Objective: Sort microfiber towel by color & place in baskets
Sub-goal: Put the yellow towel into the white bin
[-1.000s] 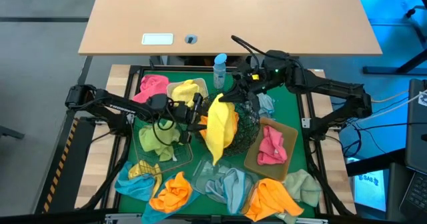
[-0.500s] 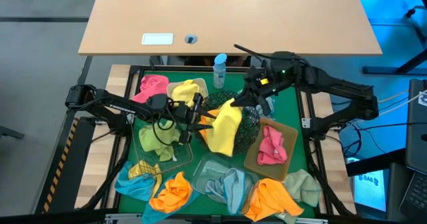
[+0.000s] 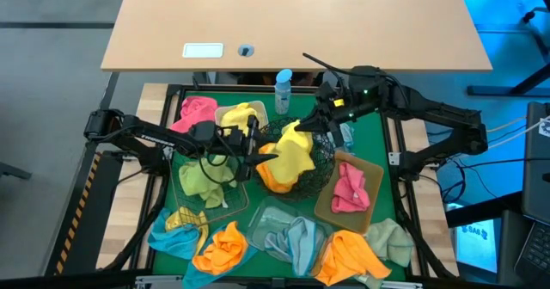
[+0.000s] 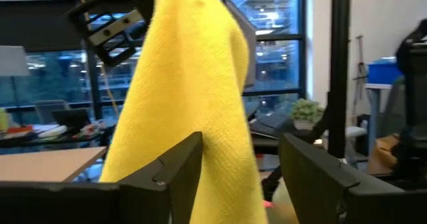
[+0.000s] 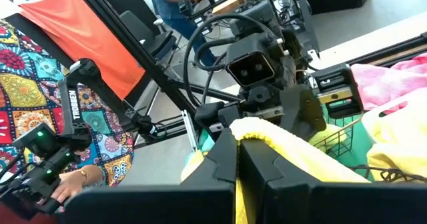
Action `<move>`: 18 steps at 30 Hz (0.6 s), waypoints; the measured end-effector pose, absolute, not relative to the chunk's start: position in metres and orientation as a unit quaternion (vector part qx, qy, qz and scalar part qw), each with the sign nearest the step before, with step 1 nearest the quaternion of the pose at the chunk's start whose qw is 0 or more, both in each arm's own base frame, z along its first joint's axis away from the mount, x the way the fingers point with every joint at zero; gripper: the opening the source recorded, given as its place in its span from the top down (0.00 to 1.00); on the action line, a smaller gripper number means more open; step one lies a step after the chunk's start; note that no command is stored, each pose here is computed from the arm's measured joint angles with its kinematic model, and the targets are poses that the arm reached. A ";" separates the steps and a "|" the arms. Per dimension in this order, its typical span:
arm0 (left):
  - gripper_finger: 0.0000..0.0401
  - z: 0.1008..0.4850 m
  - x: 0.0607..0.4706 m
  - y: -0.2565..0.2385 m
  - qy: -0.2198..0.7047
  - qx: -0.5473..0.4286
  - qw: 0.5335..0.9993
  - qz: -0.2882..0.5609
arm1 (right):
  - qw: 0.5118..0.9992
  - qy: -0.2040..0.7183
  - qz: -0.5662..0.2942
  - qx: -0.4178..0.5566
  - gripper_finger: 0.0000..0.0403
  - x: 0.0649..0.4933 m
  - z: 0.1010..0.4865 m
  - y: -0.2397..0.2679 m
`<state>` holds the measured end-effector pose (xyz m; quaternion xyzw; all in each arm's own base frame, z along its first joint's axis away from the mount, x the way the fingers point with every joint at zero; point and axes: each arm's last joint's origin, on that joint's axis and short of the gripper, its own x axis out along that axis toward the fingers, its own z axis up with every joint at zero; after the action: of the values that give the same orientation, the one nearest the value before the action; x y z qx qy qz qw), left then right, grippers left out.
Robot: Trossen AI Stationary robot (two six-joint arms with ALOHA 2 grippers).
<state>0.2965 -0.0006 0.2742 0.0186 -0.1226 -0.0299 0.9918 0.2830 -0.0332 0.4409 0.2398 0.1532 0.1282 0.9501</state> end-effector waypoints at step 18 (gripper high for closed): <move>0.49 0.275 0.296 0.001 -0.125 0.021 0.992 -0.013 | 0.964 0.071 0.156 0.202 1.00 0.332 0.431 -0.041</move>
<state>0.2964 0.0008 0.2747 0.0211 -0.1247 -0.0128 0.9919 0.3318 -0.0406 0.4310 0.2023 0.0708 0.1562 0.9642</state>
